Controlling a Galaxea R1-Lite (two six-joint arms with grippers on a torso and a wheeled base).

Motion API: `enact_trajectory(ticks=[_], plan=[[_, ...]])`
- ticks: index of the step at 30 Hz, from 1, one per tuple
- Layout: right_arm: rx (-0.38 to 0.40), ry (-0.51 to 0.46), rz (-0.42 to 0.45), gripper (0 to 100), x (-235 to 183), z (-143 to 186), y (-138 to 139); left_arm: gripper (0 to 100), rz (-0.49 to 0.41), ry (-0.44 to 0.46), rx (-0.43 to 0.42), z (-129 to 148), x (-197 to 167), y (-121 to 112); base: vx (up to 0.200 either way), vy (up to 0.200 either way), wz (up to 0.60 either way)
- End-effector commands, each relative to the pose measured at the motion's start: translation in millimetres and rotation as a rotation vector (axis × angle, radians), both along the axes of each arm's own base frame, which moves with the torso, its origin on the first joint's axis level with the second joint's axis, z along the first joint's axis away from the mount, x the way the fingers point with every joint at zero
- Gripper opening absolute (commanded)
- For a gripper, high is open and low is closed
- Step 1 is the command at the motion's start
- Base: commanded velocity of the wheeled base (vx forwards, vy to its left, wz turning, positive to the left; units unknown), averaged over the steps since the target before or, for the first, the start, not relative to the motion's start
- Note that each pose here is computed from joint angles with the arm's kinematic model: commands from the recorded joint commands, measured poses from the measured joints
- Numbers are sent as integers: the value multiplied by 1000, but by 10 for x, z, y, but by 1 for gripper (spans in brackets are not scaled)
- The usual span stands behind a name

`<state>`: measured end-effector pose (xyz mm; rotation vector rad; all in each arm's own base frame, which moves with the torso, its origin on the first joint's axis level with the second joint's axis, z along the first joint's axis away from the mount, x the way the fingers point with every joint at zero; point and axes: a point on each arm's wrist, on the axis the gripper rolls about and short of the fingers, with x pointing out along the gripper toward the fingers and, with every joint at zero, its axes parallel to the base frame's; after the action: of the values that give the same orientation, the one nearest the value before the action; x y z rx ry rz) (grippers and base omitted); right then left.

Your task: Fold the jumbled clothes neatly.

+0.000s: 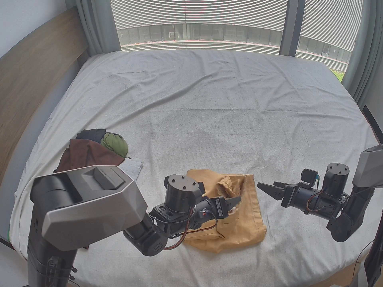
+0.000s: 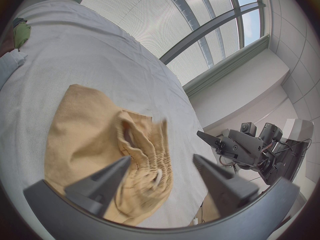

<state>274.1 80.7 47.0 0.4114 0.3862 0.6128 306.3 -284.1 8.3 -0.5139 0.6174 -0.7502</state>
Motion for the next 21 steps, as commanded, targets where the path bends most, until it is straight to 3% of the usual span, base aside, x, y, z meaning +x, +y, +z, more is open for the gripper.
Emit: enact_trajectory(ticks=[1, 16, 21], plan=[[0, 0, 0, 100, 1, -1, -2, 100, -1, -8, -7, 14, 7, -19, 0, 0, 0], [-3, 12, 3, 100, -4, -31, 5, 100, 37, -37, -19, 175, -32, 62, 0, 0, 0], [-14, 55, 4, 100, -4, -148, 10, 100, 81, -32, 2, 288, -73, 312, 0, 0, 0]])
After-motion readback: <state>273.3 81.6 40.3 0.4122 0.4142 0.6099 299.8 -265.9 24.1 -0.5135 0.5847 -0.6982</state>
